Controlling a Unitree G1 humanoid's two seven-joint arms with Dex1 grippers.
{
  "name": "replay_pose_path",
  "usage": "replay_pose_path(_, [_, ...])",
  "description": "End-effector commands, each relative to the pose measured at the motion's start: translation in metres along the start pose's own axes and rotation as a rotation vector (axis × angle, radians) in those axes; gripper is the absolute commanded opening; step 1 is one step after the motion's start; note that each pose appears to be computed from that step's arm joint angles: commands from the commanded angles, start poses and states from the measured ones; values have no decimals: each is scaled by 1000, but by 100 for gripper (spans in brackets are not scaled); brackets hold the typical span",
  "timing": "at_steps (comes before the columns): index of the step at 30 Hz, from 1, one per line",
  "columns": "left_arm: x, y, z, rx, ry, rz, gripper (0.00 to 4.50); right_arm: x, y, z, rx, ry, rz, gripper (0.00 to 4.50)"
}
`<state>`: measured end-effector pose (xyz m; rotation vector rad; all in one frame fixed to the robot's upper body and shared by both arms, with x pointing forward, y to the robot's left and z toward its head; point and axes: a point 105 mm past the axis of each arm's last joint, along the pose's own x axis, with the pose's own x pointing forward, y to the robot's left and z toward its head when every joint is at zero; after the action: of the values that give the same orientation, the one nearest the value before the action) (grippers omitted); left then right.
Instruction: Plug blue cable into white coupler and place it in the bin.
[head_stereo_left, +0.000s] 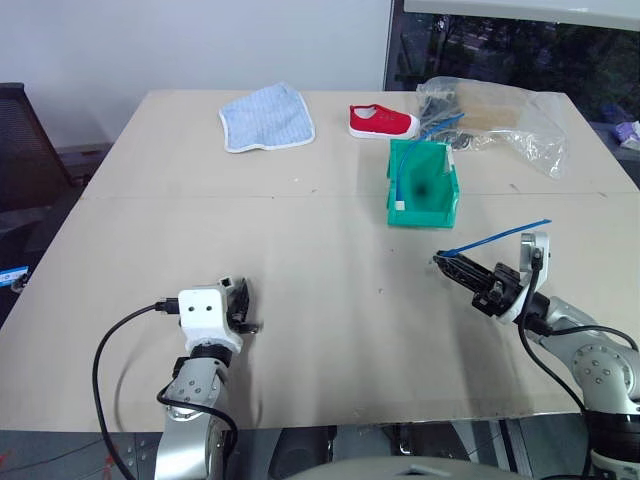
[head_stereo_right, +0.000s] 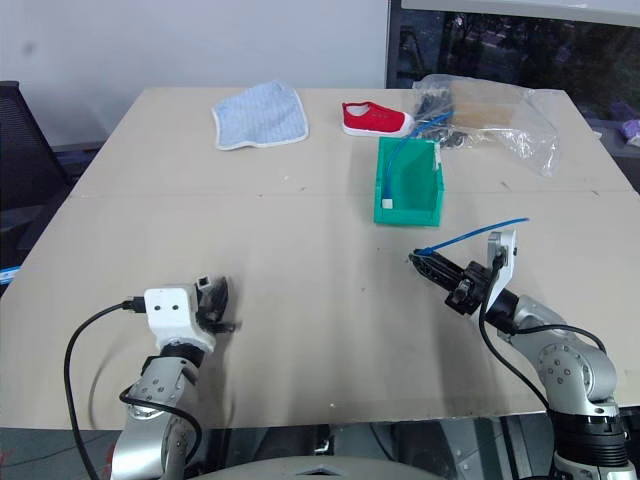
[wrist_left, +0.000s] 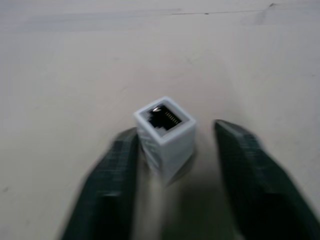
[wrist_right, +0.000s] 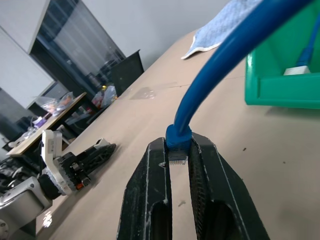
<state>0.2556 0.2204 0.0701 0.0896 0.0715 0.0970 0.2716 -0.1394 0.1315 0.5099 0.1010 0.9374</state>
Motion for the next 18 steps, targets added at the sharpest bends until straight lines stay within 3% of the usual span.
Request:
replay_pose_path(1, [4,-3,13,20,-33,2,35,2,8,10,-46,-15,16,0])
replay_pose_path(6, [27,-26,24,14,-66,-114,35,10,10,13,-116,6,2,0])
replay_pose_path(12, [54,-123,40,-20,-89,-663,35,28,12,15,-311,50,-11,0])
replay_pose_path(15, [49,-165,36,40,-70,-954,35,35,7,9,-464,124,-34,0])
replay_pose_path(18, [43,-190,27,76,-26,-1133,35,40,5,7,-538,146,-50,0])
